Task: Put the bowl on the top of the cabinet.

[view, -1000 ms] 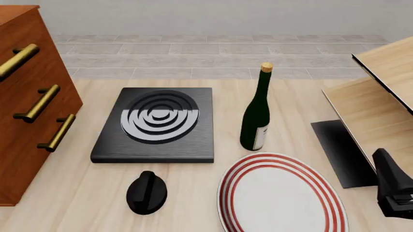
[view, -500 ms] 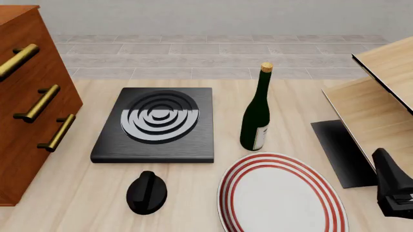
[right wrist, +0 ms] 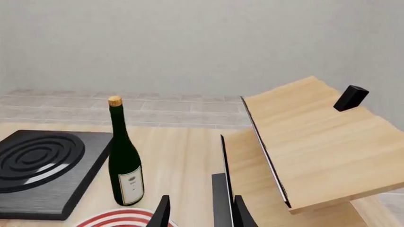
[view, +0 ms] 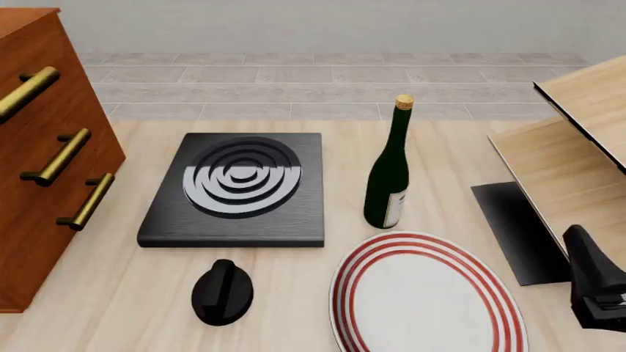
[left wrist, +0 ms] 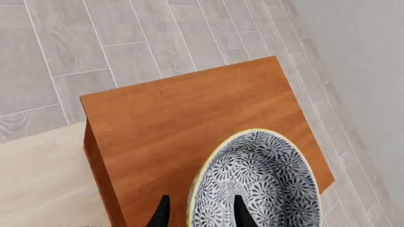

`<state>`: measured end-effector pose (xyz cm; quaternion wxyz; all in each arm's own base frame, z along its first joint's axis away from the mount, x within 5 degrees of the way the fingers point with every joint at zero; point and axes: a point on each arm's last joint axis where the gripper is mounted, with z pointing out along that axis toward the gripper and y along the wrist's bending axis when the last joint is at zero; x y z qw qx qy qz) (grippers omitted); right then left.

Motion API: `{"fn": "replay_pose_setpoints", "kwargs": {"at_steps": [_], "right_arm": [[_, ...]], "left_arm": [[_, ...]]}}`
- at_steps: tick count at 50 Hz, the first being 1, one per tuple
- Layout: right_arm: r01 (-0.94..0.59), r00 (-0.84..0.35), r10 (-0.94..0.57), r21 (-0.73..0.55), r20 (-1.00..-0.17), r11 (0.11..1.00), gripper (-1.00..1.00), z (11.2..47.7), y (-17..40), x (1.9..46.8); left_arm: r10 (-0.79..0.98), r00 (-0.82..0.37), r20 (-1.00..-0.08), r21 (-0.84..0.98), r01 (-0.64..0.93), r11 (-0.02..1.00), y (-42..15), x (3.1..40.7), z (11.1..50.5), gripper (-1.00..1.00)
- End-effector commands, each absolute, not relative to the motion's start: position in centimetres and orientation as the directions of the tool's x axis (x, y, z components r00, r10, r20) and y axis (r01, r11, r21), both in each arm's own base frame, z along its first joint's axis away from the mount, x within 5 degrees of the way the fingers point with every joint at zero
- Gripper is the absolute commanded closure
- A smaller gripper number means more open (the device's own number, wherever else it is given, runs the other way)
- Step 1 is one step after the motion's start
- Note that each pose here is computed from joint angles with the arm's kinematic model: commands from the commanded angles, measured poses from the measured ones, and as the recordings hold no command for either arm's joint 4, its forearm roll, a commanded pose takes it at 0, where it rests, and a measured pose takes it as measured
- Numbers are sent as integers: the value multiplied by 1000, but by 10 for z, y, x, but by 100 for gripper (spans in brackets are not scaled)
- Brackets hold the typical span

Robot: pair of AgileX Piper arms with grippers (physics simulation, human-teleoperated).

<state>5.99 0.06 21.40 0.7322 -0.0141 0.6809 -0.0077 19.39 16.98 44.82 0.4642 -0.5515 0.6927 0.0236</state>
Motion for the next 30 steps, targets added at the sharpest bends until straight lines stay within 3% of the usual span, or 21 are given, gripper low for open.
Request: {"fn": "replay_pose_setpoints", "kwargs": {"at_steps": [1,30], "right_arm": [[-11,73,-36,-37,-997,999,-100,214,1,60],[-19,74,-48,-50,-996,999,-100,214,1,57]], "left_arm": [[-751,14,-660,-477,-780,405,165,198,445,-100],[-702,69,-709,-513,-733,446,140,170,480,-100]]}}
